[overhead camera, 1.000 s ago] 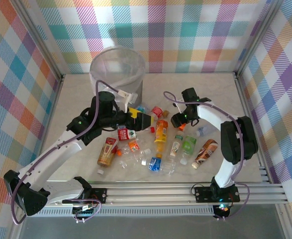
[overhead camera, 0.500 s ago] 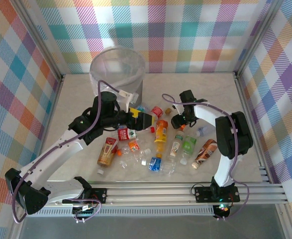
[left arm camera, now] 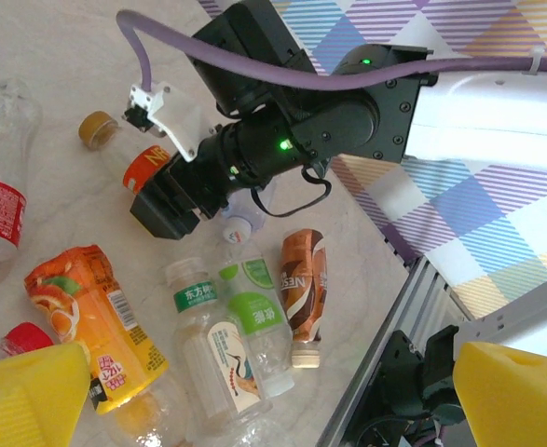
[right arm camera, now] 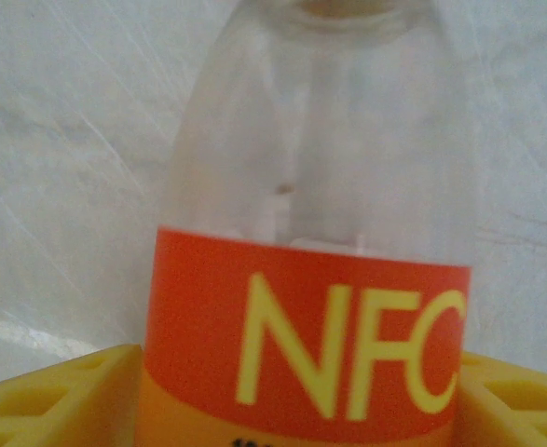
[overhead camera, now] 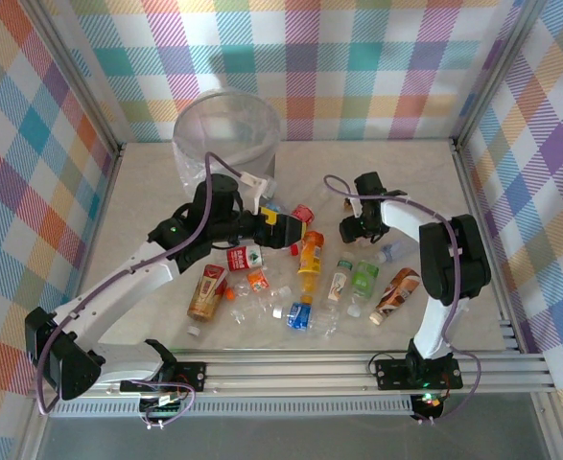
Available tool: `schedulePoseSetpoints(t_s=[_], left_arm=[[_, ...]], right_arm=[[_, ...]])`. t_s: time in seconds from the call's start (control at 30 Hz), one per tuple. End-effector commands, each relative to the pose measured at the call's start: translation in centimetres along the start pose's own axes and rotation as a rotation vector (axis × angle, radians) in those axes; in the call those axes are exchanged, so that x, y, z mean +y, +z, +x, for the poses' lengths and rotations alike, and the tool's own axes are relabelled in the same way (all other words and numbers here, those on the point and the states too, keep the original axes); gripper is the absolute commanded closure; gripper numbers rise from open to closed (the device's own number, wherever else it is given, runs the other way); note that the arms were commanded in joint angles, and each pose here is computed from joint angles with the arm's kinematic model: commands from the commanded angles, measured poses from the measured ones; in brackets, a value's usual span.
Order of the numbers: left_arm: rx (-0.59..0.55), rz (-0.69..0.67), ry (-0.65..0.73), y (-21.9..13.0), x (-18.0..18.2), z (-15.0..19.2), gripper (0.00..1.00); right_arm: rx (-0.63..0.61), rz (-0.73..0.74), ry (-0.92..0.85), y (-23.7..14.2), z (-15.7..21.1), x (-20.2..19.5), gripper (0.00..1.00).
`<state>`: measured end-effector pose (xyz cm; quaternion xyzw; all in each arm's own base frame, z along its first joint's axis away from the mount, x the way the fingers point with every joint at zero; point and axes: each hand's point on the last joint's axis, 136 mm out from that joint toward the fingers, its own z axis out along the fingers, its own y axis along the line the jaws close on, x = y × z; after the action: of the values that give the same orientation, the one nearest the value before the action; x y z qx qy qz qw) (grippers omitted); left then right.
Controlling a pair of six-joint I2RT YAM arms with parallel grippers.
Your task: Put the plastic bottles in the bin
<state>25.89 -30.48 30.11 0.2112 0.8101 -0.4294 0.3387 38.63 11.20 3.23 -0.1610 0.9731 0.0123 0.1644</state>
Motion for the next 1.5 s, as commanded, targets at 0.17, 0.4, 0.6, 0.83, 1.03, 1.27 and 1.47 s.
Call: schedulePoseSetpoints(t_s=[0.17, 0.4, 0.6, 0.83, 1.03, 1.27, 1.47], left_arm=[[-0.005, 0.043, 0.023, 0.5, -1.2, -0.3, 0.00], [-0.011, 0.030, 0.025, 0.4, -1.1, -0.4, 0.00], [-0.006, 0.037, 0.023, 0.7, -1.3, -0.6, 0.00], [-0.006, 0.044, 0.019, 1.1, -1.3, -0.8, 0.00], [-0.021, 0.055, -0.013, 1.4, -1.3, -1.2, 0.00], [-0.063, 0.051, -0.099, 1.9, -1.1, -2.0, 0.00], [-0.115, 0.079, -0.188, 2.9, -1.1, -3.5, 0.02]], right_arm=[[0.046, 0.044, 0.064, -0.1, 1.6, -0.6, 0.29], [0.062, 0.088, 0.107, -0.2, 2.1, -1.3, 0.23], [0.060, 0.097, 0.128, -0.4, 2.4, -1.5, 0.31], [0.052, 0.086, 0.140, -0.9, 3.0, -1.3, 0.38], [-0.023, 0.055, 0.151, -2.3, 2.3, -0.8, 0.45], [-0.232, -0.079, 0.153, -7.3, -0.7, 1.2, 0.47], [-0.382, -0.312, 0.118, -12.8, -1.6, 5.2, 0.48]])
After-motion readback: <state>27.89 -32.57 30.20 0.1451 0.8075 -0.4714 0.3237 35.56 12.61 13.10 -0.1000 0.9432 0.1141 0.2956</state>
